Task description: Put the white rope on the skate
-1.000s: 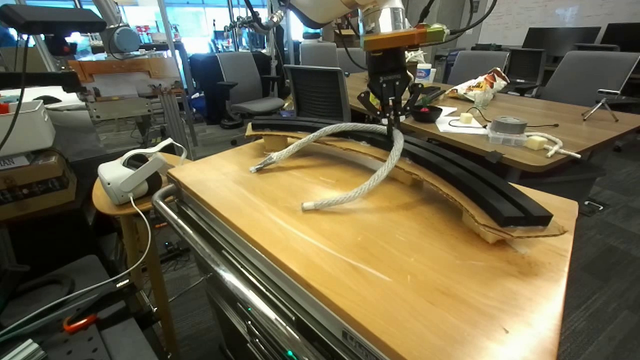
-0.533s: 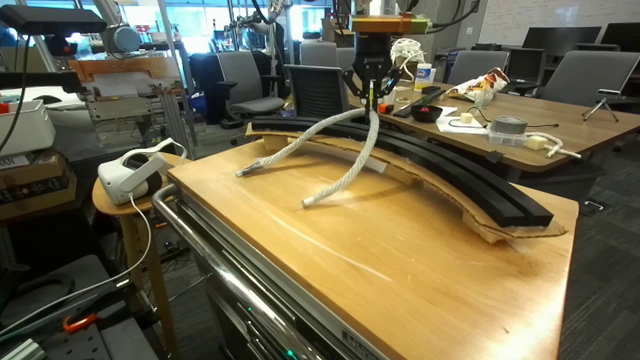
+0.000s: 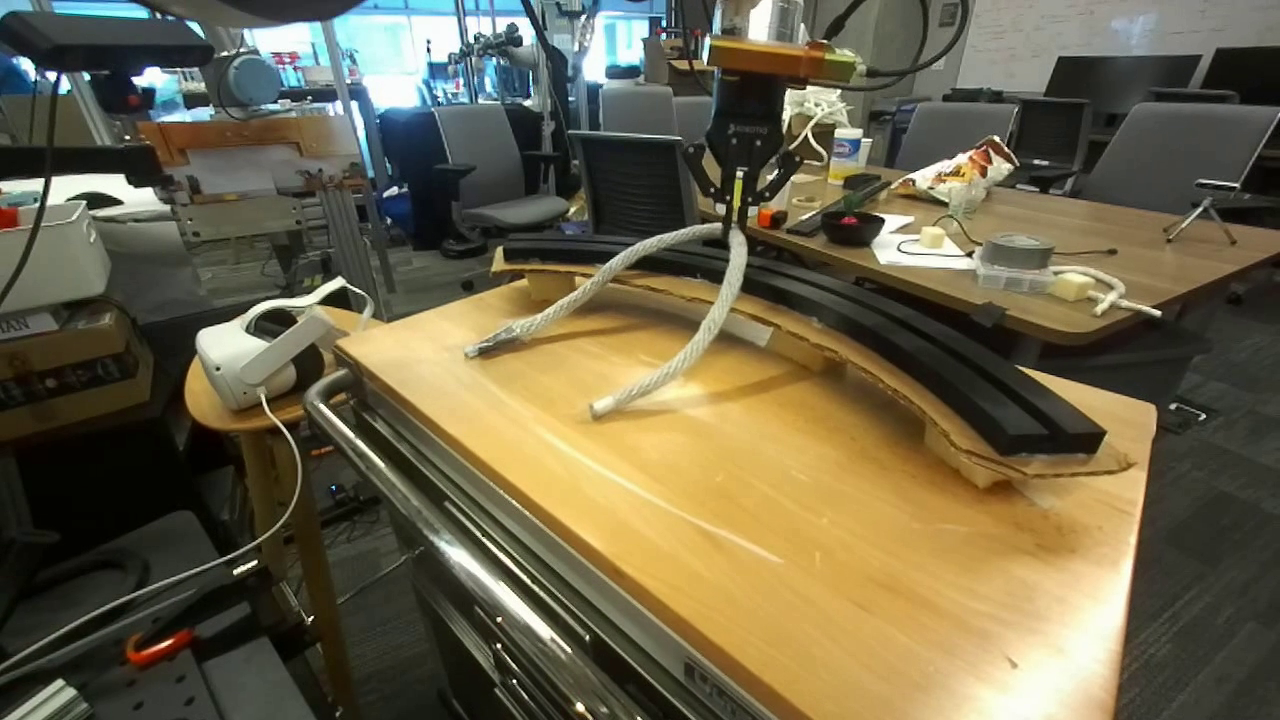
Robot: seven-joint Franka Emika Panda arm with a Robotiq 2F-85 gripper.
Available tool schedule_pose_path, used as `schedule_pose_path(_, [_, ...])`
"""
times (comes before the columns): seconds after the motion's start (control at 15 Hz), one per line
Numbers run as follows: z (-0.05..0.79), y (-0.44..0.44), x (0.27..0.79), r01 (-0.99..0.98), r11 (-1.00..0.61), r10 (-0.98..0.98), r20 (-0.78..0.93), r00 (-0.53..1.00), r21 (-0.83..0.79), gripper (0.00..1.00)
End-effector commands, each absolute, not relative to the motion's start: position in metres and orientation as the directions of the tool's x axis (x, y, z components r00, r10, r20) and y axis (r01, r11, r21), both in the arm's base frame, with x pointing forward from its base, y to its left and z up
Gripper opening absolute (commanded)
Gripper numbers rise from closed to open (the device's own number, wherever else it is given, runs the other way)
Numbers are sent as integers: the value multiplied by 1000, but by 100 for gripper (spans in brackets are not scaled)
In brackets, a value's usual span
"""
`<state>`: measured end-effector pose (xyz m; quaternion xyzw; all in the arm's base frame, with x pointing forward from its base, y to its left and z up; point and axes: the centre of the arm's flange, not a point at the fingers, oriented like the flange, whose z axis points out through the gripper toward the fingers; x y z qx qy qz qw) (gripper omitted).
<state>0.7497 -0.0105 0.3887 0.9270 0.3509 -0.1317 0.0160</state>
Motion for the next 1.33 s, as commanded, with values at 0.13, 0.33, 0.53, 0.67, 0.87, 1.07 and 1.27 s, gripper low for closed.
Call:
schedule_pose_path(0.13, [393,-28,792,642,-766,619,-305,724,-29,8])
schedule_pose_path(0.33, [386,-40,790,641,-767,609,-326,723,-13,8])
schedule_pose_path(0.53, [380,-49,788,645,-763,615,-337,713,-26,8])
schedule_pose_path(0.67, [376,-51,787,650,-759,621,-342,705,-36,8])
schedule_pose_path(0.87, [375,-56,783,650,-759,621,-337,707,-37,39])
schedule_pose_path(1.07, [398,-58,766,638,-768,607,-259,751,51,61])
schedule_pose_path(1.27, [439,-59,751,616,-767,601,-139,787,180,83])
